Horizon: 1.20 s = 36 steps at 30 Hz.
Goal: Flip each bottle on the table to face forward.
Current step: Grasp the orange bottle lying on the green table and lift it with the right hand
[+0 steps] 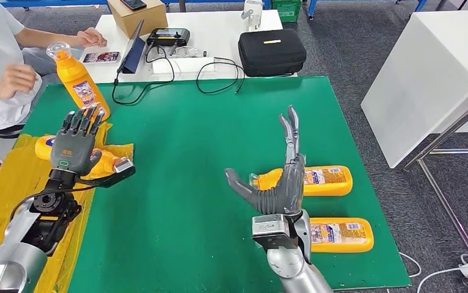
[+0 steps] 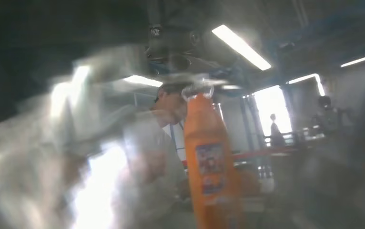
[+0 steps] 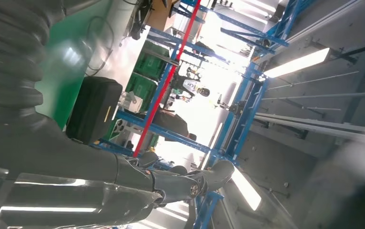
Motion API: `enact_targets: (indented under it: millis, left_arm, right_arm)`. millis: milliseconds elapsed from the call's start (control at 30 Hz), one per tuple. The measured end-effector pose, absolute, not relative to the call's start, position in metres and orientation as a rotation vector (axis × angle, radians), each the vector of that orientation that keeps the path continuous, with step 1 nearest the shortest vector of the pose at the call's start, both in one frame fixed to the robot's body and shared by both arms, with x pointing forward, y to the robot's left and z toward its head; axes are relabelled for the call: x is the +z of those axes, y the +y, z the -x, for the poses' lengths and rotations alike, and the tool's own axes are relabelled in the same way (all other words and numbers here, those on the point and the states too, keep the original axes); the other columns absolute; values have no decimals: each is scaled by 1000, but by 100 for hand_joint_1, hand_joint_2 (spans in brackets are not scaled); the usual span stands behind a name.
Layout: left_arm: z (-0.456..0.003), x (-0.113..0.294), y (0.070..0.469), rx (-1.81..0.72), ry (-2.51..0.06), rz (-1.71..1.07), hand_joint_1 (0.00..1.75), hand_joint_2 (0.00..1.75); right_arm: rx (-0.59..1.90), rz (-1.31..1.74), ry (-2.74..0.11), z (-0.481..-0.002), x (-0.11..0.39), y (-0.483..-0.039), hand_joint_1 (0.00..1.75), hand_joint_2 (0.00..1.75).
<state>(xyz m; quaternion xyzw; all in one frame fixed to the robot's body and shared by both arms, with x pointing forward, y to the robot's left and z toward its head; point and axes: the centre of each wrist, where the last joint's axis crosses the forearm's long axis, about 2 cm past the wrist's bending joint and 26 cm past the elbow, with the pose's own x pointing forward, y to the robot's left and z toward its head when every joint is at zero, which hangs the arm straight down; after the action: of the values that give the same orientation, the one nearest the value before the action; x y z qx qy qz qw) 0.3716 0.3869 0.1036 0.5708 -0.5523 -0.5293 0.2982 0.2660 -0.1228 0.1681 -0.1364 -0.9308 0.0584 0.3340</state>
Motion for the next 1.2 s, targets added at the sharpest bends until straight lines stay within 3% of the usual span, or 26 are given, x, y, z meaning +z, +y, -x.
enact_targets:
  millis: [767, 967, 1200]
  left_arm:
    - [-382, 143, 344, -1167, -1805, -1501, 0, 175]
    - [-371, 143, 315, -757, -2033, -1082, 0, 175]
    - [-359, 163, 281, -387, -2225, -503, 0, 175]
  right_arm:
    - [204, 472, -2398, -264, 165, -133, 0, 175]
    - [661, 740, -2232, -281, 167, -158, 0, 175]
    - [1183, 805, -1896, -359, 178, -263, 0, 175]
